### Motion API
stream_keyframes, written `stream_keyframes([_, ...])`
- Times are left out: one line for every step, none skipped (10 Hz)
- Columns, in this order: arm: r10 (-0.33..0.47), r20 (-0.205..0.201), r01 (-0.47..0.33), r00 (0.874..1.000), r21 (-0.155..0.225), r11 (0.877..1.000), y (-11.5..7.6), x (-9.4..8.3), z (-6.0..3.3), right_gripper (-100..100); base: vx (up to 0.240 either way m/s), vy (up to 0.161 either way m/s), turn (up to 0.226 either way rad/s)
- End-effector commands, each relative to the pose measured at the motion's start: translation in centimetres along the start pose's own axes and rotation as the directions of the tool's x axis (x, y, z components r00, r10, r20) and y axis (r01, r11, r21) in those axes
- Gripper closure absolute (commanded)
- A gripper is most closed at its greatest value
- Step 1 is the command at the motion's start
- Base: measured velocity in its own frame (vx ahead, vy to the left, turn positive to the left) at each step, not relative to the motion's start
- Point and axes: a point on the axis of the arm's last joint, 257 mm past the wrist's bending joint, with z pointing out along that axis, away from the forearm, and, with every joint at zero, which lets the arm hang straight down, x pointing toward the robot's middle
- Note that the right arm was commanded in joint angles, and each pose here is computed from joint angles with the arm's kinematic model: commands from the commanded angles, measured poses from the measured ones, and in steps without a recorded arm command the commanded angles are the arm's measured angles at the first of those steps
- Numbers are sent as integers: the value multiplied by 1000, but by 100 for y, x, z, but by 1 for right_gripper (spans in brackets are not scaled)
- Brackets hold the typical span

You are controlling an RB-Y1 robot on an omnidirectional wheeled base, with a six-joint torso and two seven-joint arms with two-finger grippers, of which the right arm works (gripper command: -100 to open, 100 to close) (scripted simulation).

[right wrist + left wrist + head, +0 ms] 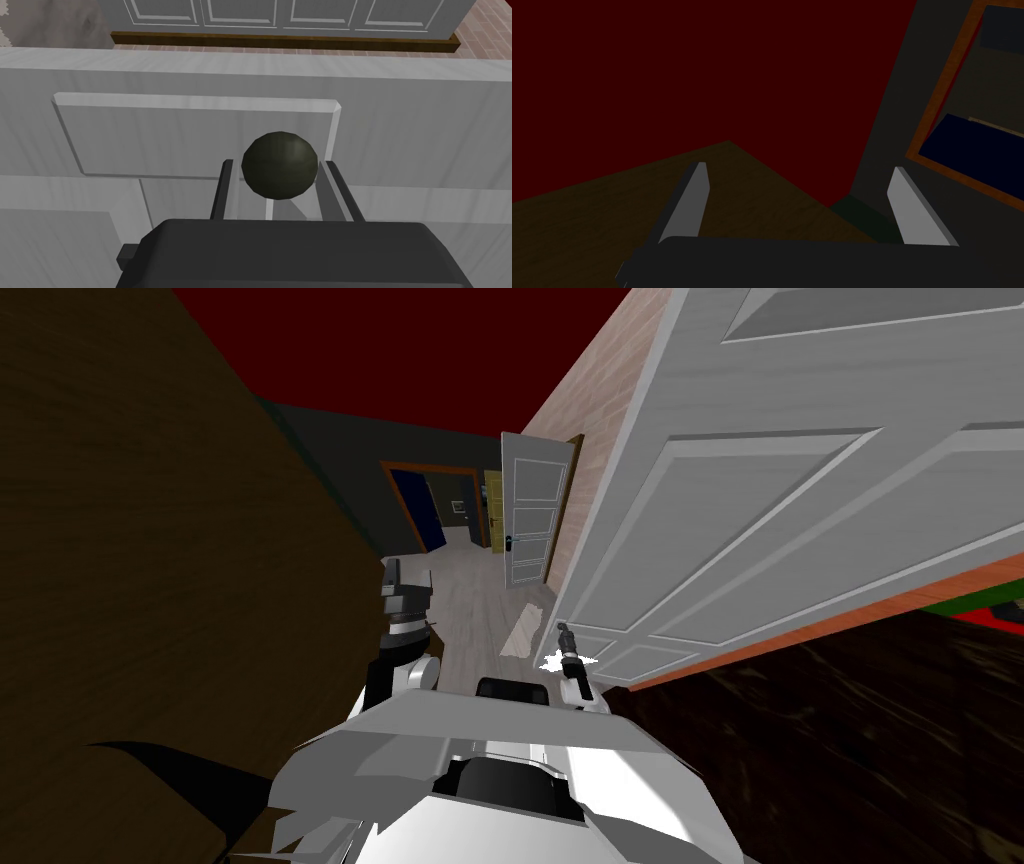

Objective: Push the door open

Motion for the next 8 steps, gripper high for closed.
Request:
stream_keyframes([-2,29,2,1000,-11,1000,36,-130,29,100,169,110,-60])
stream_keyframes([-1,40,1,999,-10,1000,35,-166,33,100,172,81,-54])
stream_keyframes([1,51,0,999,-10,1000,34,-199,36,100,157,70,-34])
stream_keyframes([2,58,-1,998,-9,1000,32,-222,38,100,148,62,-46])
stream_keyframes([3,67,-3,998,-9,1000,30,-249,41,100,144,64,-40])
stream_keyframes([1,62,-1,998,-3,1000,7,-243,22,100,65,26,-21])
stream_keyframes([0,80,1,997,-6,1000,20,-330,25,100,131,40,-39])
stream_keyframes([-1,85,1,996,-6,1000,21,-352,24,100,179,59,-52])
